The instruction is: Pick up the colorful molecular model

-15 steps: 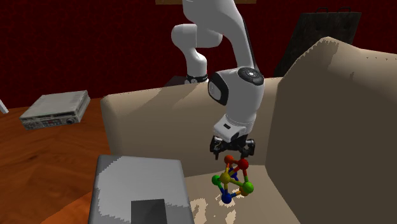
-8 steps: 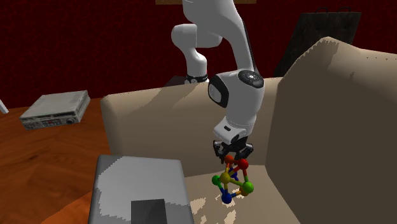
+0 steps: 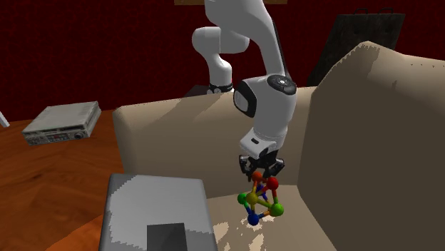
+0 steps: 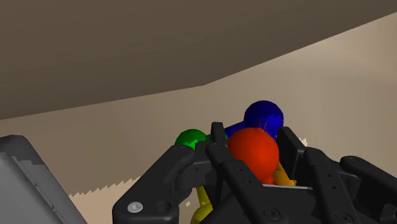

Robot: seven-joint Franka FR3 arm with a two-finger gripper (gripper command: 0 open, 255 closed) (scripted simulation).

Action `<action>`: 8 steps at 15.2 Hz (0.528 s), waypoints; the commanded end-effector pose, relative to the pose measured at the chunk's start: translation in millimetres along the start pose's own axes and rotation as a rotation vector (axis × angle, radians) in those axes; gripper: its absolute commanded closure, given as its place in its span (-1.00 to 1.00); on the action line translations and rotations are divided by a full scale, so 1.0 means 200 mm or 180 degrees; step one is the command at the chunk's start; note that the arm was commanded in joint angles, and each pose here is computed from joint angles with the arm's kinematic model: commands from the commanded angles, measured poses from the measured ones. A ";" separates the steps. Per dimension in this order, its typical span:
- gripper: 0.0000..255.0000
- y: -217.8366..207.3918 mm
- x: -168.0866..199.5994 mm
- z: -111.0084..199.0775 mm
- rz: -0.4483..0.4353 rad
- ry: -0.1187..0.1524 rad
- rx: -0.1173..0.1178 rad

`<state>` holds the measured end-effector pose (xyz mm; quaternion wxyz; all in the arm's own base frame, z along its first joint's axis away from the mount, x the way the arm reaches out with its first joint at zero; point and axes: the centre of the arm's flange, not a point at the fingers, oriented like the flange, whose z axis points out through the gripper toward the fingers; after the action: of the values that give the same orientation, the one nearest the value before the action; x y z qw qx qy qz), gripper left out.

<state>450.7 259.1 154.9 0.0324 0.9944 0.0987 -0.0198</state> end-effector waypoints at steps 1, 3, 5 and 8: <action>1.00 0.00 0.00 -0.06 0.0000 0.0001 0.0000; 1.00 0.00 -0.01 -0.11 0.0000 0.0001 0.0000; 1.00 0.01 -0.01 -0.16 0.0000 0.0001 0.0000; 1.00 0.01 -0.01 -0.24 0.0000 0.0001 0.0000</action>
<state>450.1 258.4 197.5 0.0324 0.9944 0.0988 -0.0199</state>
